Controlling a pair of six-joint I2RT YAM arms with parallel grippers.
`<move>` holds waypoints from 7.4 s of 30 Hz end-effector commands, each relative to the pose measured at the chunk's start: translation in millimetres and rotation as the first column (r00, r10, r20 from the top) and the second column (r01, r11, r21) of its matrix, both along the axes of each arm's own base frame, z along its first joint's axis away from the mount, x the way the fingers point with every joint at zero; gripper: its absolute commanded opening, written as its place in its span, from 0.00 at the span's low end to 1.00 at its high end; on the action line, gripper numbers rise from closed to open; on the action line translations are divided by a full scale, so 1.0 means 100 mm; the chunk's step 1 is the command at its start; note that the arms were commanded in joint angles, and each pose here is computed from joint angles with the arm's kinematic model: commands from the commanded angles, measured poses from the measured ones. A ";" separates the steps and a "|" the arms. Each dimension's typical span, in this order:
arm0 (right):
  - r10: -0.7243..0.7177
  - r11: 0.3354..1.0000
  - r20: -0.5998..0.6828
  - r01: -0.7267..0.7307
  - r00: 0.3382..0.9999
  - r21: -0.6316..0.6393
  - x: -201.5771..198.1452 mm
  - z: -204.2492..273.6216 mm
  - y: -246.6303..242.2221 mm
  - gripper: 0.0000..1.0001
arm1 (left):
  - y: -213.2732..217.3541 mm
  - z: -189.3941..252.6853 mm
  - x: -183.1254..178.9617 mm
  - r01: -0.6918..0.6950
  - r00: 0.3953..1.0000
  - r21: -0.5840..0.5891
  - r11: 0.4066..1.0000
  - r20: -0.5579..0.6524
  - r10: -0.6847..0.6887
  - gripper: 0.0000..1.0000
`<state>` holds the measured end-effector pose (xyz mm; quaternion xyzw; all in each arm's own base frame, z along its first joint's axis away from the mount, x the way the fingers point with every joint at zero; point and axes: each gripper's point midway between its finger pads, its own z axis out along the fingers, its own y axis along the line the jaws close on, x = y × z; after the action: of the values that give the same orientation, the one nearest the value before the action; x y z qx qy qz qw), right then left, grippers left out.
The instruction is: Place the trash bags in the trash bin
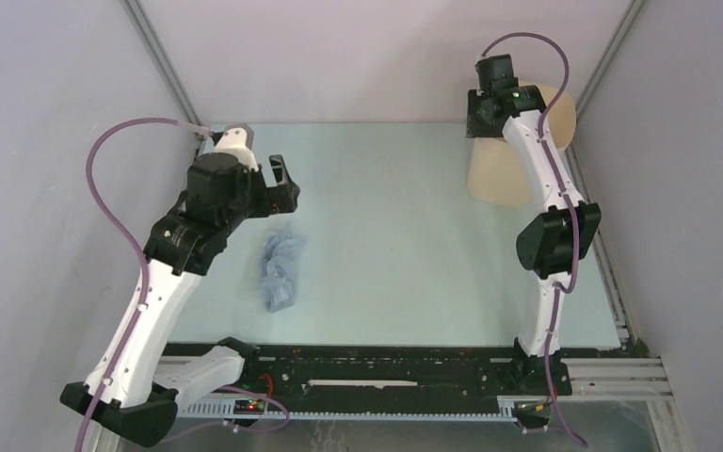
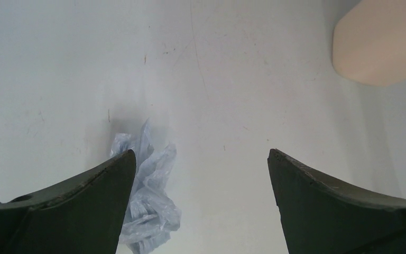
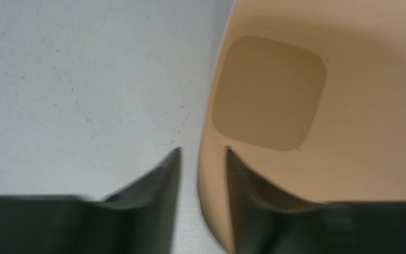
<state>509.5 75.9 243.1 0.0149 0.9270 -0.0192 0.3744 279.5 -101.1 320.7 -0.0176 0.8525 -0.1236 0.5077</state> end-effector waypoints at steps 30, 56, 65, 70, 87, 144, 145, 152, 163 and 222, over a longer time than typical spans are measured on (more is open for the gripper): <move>0.255 0.967 -0.013 -0.255 0.967 -0.009 -1.16 0.24 0.34 0.04 | 0.23 -1.68 -0.14 -0.190 0.821 0.029 0.981 -0.544 0.175 1.00; 0.508 0.818 0.142 -0.528 0.849 0.227 -2.48 0.98 1.47 0.65 | -0.50 -1.49 -0.06 0.035 0.826 -0.181 0.983 -0.549 -0.131 0.00; 0.613 0.523 0.216 -0.596 0.760 0.610 -3.10 0.83 1.88 0.64 | -1.43 -0.73 -0.32 0.312 0.820 -0.584 0.750 -0.234 -0.523 0.00; 0.591 0.539 0.252 -0.607 0.767 0.584 -3.13 0.80 1.79 0.65 | -1.66 -0.82 -0.54 0.375 0.775 -0.523 0.766 -0.276 -0.568 0.00; 0.378 0.680 0.014 -0.288 0.926 0.674 -3.24 0.37 1.23 0.92 | -2.08 -1.06 -1.16 0.679 0.695 -0.031 0.734 -0.297 -0.655 0.00; 0.258 0.559 0.003 -0.152 0.966 0.815 -3.05 0.07 1.29 0.00 | -2.38 -1.21 -1.68 0.419 0.737 -0.395 0.817 -0.377 -0.561 0.92; 0.246 0.545 0.023 -0.158 0.969 0.823 -3.03 0.12 1.30 0.00 | -2.37 -1.17 -1.63 0.378 0.752 -0.443 0.813 -0.365 -0.549 0.91; 0.169 0.478 0.129 -0.196 0.977 0.856 -2.89 0.43 1.36 0.00 | -2.31 -1.19 -1.41 0.119 0.750 -0.716 0.688 -0.389 -0.535 0.99; 0.097 0.509 0.160 -0.187 0.982 0.840 -2.91 0.48 1.23 0.00 | -2.45 -1.54 -1.19 0.073 0.701 -0.701 0.709 -0.469 -0.536 0.44; 0.737 0.654 -0.290 -0.752 0.610 0.081 -3.02 -1.58 1.88 0.71 | -0.92 -2.00 -1.00 0.275 0.833 -0.098 0.956 -0.472 -0.288 0.00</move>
<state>193.5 259.6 77.4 -0.3583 0.9088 0.1309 0.1692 168.3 -191.7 104.7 0.0610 0.9504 -0.2011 0.2293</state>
